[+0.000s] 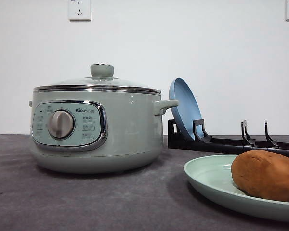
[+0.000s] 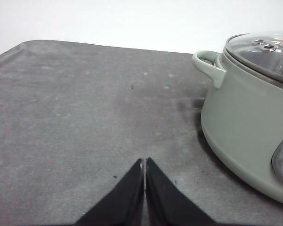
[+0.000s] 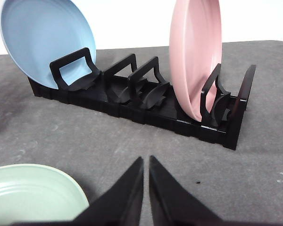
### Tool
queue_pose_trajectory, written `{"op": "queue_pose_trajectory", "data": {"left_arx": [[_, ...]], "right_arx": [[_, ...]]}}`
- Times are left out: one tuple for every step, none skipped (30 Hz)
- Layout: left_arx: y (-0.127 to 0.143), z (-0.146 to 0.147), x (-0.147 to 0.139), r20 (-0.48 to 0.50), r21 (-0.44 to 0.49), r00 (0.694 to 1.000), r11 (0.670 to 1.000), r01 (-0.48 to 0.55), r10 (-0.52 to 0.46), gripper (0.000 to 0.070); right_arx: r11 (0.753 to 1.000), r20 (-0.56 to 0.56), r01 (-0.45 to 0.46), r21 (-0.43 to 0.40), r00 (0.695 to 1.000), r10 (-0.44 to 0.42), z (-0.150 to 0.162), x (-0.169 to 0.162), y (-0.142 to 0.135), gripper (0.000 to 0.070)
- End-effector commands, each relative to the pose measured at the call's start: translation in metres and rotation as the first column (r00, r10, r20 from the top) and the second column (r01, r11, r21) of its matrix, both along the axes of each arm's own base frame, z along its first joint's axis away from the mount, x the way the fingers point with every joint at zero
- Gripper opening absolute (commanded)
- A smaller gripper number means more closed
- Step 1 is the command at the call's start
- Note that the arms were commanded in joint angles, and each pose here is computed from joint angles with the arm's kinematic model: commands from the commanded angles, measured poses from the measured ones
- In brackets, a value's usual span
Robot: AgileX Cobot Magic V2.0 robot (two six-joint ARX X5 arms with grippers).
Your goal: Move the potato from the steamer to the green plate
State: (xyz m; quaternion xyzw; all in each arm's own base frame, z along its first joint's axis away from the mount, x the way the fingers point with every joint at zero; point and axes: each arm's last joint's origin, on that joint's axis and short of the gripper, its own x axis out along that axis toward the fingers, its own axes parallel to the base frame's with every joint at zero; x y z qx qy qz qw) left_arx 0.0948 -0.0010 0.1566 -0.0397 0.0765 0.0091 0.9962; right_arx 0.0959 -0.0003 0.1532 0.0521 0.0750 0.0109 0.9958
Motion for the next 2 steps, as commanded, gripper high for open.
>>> {"op": "queue_pose_trajectory", "data": {"left_arx": [[0.0003, -0.0066, 0.001, -0.018, 0.016, 1.0, 1.0, -0.005, 0.005, 0.0], [0.0003, -0.0067, 0.0009, -0.018, 0.016, 1.0, 1.0, -0.005, 0.005, 0.0]], "right_arx": [[1.0, 0.008, -0.001, -0.01, 1.0, 0.001, -0.0005, 0.0003, 0.0001, 0.001], [1.0, 0.008, -0.001, -0.01, 1.0, 0.001, -0.0005, 0.0003, 0.0001, 0.001]]}}
